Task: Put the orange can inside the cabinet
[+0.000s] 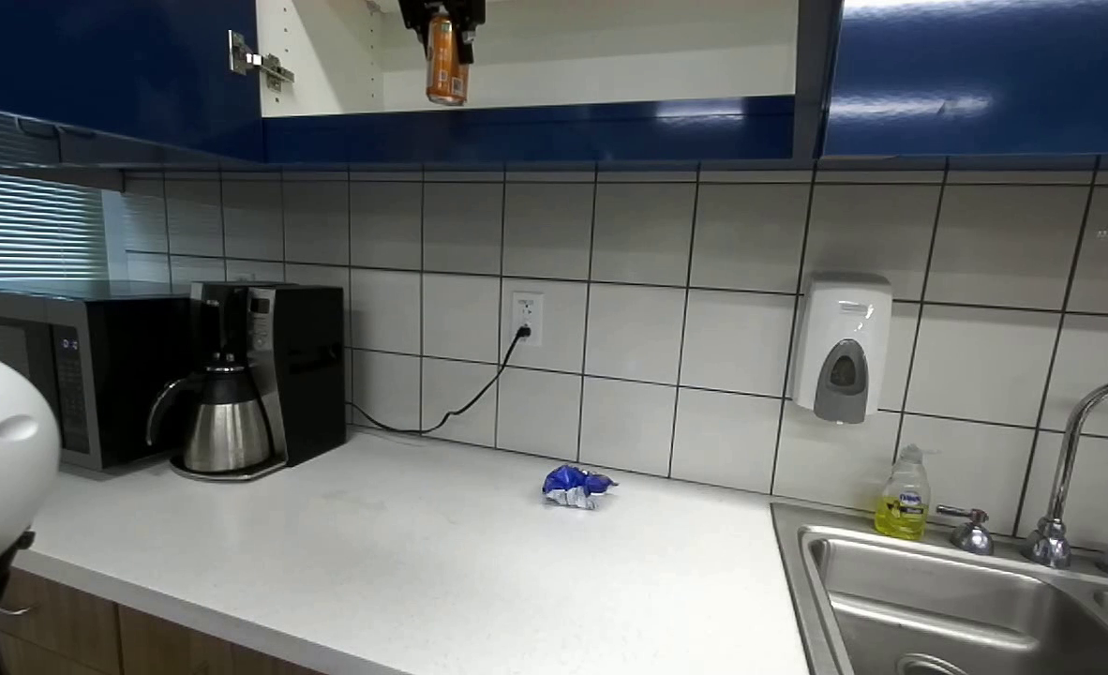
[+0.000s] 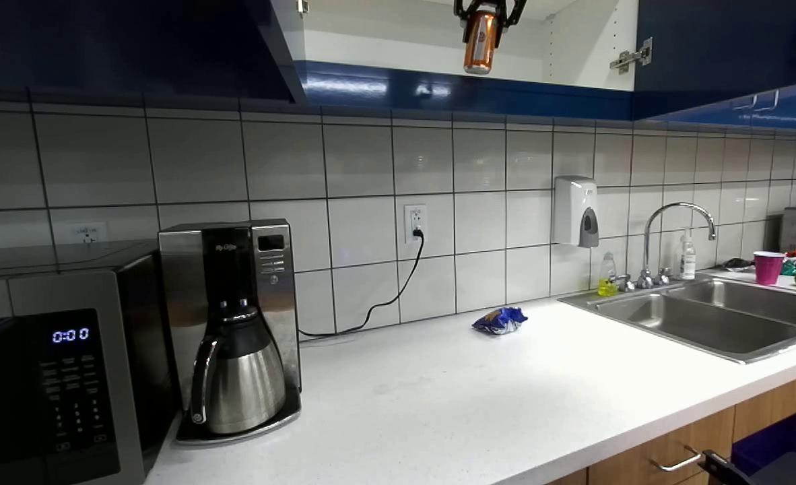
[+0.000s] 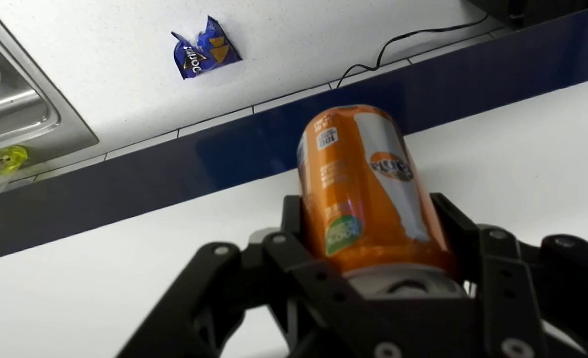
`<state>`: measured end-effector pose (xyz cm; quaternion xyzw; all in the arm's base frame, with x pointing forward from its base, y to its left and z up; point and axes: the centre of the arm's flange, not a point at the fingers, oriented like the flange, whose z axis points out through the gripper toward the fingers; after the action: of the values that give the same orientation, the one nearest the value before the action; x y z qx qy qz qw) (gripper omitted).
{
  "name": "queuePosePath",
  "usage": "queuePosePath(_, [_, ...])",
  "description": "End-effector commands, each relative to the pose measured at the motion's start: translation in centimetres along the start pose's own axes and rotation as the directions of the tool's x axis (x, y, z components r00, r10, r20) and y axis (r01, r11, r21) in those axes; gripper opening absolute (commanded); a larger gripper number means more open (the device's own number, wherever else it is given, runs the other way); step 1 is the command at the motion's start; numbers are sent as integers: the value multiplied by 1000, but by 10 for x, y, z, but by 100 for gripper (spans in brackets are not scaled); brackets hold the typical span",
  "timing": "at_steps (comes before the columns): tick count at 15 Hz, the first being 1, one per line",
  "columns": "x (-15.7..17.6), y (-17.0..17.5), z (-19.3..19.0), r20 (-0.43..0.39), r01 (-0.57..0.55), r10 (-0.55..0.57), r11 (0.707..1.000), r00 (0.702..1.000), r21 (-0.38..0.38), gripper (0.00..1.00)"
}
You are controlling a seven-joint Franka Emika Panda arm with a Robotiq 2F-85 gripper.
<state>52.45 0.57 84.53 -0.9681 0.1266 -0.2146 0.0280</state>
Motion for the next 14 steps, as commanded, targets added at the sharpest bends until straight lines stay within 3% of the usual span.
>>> queuePosePath(1, [23, -12, -9, -10, -30, 30, 999, 1000, -16, 39])
queuePosePath(14, [62, -32, 21, -32, -57, 56, 998, 998, -28, 39])
